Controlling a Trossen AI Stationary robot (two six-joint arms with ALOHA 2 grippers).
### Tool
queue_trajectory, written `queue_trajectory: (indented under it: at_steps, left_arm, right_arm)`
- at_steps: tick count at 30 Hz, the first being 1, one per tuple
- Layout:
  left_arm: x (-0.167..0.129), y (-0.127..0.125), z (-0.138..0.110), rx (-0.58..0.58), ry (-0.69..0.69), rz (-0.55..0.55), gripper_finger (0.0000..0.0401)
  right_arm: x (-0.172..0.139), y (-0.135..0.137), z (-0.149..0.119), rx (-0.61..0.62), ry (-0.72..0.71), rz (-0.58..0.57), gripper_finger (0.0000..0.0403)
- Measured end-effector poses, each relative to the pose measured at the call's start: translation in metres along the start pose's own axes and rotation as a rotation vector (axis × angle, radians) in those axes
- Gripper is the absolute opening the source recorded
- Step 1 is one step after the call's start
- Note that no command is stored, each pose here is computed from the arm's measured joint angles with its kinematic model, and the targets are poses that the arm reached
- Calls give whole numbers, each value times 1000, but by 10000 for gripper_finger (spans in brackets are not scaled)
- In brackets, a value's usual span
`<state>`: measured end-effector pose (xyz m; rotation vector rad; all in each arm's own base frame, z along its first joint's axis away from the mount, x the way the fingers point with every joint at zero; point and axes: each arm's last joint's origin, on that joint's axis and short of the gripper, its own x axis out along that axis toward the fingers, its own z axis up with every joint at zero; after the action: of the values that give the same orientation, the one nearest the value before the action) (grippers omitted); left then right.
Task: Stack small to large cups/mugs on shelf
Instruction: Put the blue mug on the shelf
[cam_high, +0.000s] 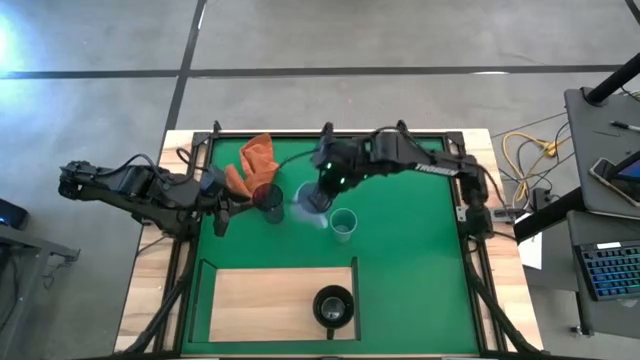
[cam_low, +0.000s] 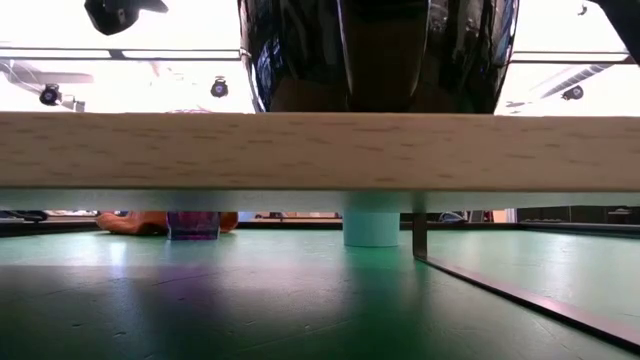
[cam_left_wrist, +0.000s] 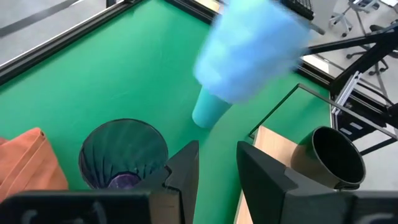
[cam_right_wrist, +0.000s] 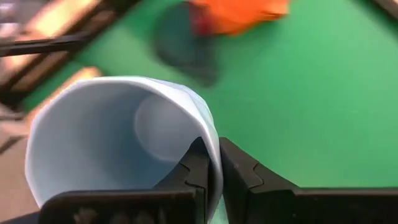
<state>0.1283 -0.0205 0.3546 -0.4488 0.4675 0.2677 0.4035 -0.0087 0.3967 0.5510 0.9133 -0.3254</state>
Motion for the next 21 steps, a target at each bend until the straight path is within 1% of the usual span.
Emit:
queue_trajectory:
  at_steps: [2, 4, 7, 9, 13, 17, 19, 21]
  left_arm:
    - [0, 0, 0, 0, 5, -5, 94]
    - [1, -1, 0, 0, 16, -21, 94]
    - [3, -3, -1, 2, 45, -47, 94]
    - [5, -5, -2, -7, 66, -58, 94]
    - [13, -12, -6, -21, 102, -64, 94]
    - [24, -24, -13, -20, 161, -83, 94]
    - [29, -32, -19, -18, 195, -91, 94]
    - [31, -40, -26, -16, 228, -109, 93]
  right_arm:
    - [8, 18, -5, -21, 7, 76, 13]
    - [17, 29, -12, -12, 42, 137, 13]
    - [36, 39, -24, -14, 115, 119, 13]
    - [46, 44, -28, -14, 136, 112, 13]
    - [62, 65, -36, -42, 128, 169, 13]
    - [72, 89, -49, -103, 145, 268, 13]
    - [79, 98, -58, -123, 172, 279, 13]
    - [85, 103, -66, -132, 189, 266, 13]
